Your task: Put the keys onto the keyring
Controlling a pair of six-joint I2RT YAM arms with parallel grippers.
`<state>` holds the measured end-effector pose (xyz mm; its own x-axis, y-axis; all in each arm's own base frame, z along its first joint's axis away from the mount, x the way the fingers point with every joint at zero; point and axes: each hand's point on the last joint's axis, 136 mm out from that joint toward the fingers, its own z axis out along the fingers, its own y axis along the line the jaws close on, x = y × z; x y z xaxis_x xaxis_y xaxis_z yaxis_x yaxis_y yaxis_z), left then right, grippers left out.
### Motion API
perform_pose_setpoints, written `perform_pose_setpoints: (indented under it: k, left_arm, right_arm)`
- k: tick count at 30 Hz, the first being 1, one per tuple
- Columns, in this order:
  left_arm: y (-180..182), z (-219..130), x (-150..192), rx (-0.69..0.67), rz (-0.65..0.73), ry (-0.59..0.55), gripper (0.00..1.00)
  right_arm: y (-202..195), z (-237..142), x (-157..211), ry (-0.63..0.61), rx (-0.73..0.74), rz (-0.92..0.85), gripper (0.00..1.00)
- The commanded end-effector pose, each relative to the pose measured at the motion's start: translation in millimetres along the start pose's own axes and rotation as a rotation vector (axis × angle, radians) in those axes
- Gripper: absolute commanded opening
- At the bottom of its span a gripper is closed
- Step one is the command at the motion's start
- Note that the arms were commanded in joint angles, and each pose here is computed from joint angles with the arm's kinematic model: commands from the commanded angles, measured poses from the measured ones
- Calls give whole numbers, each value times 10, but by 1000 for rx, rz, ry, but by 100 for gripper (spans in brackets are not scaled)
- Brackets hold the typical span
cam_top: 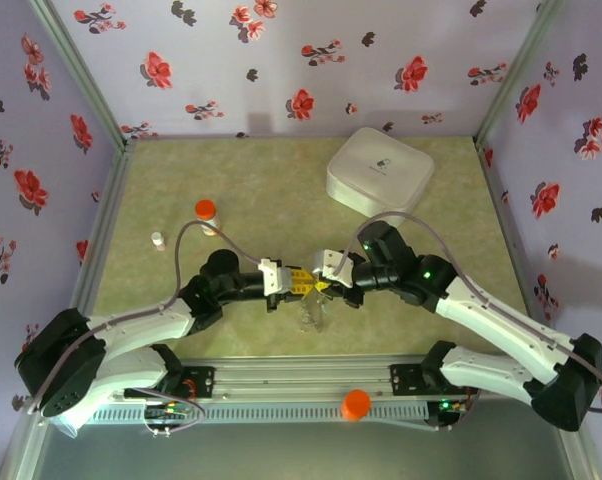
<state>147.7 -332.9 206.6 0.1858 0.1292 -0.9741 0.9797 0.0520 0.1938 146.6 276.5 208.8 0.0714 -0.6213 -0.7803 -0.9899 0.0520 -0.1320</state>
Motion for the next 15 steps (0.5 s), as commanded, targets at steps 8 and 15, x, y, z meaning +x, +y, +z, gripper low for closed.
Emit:
perform_pose_setpoints:
  k: [8, 15]
  left_arm:
    - [5, 49, -25, 30, 23, 41, 11]
    - [4, 59, 18, 30, 6, 48, 15]
  right_arm:
    - [92, 26, -207, -3, -39, -83, 0]
    - [109, 31, -288, -56, -39, -76, 0]
